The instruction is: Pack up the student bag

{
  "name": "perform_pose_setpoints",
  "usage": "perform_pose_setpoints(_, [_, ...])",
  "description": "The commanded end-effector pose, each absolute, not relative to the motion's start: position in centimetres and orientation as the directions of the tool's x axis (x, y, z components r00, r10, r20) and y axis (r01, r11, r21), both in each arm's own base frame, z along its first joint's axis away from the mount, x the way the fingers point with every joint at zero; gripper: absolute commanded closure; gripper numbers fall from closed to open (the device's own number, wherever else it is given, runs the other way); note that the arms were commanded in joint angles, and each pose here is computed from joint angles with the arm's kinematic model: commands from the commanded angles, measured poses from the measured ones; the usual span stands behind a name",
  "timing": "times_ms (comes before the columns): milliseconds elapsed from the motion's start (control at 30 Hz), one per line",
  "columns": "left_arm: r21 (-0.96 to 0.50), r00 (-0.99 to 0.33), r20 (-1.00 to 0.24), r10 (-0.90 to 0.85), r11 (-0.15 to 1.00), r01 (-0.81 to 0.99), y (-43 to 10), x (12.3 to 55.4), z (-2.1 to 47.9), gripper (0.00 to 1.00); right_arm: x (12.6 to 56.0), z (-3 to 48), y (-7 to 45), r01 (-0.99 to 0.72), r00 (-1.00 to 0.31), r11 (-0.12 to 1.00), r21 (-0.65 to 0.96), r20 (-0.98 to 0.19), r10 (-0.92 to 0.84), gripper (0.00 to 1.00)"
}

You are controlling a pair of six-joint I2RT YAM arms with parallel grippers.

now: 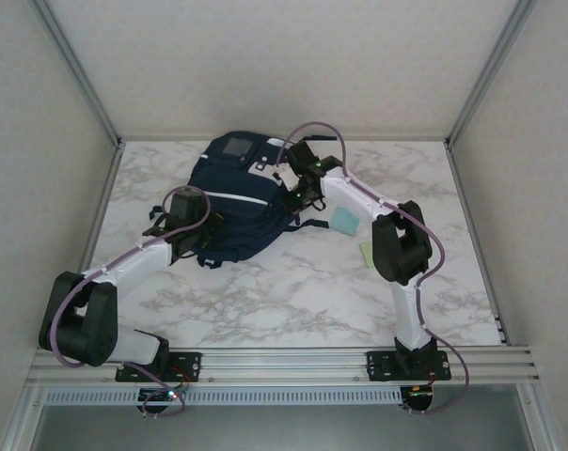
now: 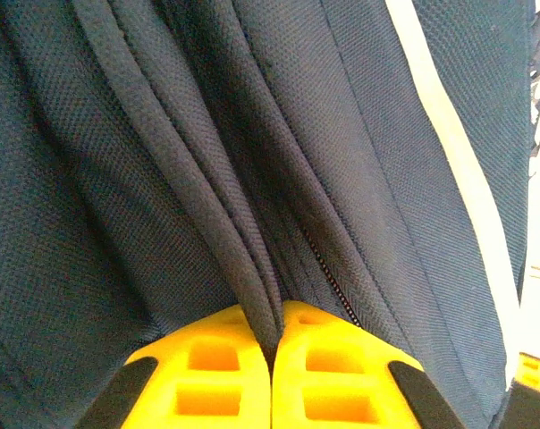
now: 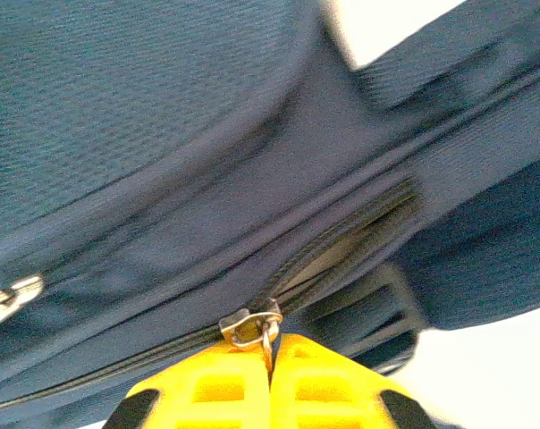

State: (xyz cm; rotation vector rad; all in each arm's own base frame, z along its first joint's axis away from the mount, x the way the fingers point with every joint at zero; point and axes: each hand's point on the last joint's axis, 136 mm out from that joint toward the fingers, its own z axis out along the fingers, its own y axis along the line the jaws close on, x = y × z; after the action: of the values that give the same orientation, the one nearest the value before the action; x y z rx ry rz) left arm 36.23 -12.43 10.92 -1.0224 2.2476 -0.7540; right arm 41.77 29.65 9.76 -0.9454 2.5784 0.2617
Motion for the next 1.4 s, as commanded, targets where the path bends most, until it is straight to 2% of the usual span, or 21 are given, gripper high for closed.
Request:
perform_pose_setpoints(0, [-0.559, -0.485, -0.357, -0.798, 0.599, -0.573, -7.7, 34.5, 9.8, 1.00, 46.2, 8.5, 19.7, -0.518, -0.776, 0.816, -0.255, -0.260, -0.574, 1.00])
perform_pose_setpoints(200, [-0.565, -0.481, -0.366, -0.797, 0.601, -0.565, -7.4, 34.2, 10.6, 1.00, 49.5, 9.0, 17.1, -0.492, -0.786, 0.810, -0.321, -0.238, -0.571, 1.00])
perform_pose_setpoints(467, [-0.578, -0.477, -0.367, -0.799, 0.597, -0.556, -7.4, 33.9, 11.2, 1.00, 50.6, 9.1, 18.2, -0.466, -0.810, 0.855, -0.228, -0.278, -0.516, 0.96])
perform_pose_setpoints(500, [-0.581, -0.478, -0.367, -0.798, 0.598, -0.553, -7.4, 33.9, 11.3, 1.00, 50.1, 9.2, 18.6, -0.466, -0.817, 0.864, -0.190, -0.283, -0.503, 0.93])
perform_pose_setpoints(600, [-0.591, -0.483, -0.364, -0.797, 0.598, -0.542, -7.7, 34.0, 11.7, 1.00, 48.2, 11.2, 21.1, -0.469, -0.826, 0.883, -0.012, -0.348, -0.444, 0.73])
perform_pose_setpoints(667, [-0.607, -0.490, -0.358, -0.795, 0.597, -0.525, -8.1, 34.2, 12.1, 1.00, 46.6, 13.5, 22.9, -0.476, -0.822, 0.870, 0.125, -0.413, -0.391, 0.53])
perform_pose_setpoints(767, [-0.624, -0.494, -0.360, -0.791, 0.598, -0.503, -8.5, 34.2, 12.9, 1.00, 44.2, 17.0, 25.0, -0.490, -0.814, 0.822, 0.290, -0.491, -0.311, 0.40])
perform_pose_setpoints(900, [-0.636, -0.492, -0.372, -0.787, 0.602, -0.482, -8.6, 34.0, 13.6, 1.00, 41.7, 19.5, 27.2, -0.486, -0.813, 0.767, 0.419, -0.538, -0.222, 0.36])
perform_pose_setpoints(1033, [-0.639, -0.494, -0.370, -0.786, 0.602, -0.479, -8.8, 33.8, 13.3, 1.00, 39.4, 19.6, 30.4, -0.472, -0.819, 0.731, 0.493, -0.551, -0.158, 0.34])
perform_pose_setpoints(1233, [-0.638, -0.500, -0.350, -0.792, 0.592, -0.492, -9.0, 33.5, 11.6, 1.00, 37.3, 17.5, 35.2, -0.422, -0.842, 0.721, 0.549, -0.532, -0.087, 0.33])
perform_pose_setpoints(1367, [-0.647, -0.513, -0.332, -0.792, 0.587, -0.487, -9.8, 33.6, 10.9, 1.00, 37.4, 16.2, 37.3, -0.378, -0.868, 0.701, 0.605, -0.494, -0.041, 0.33])
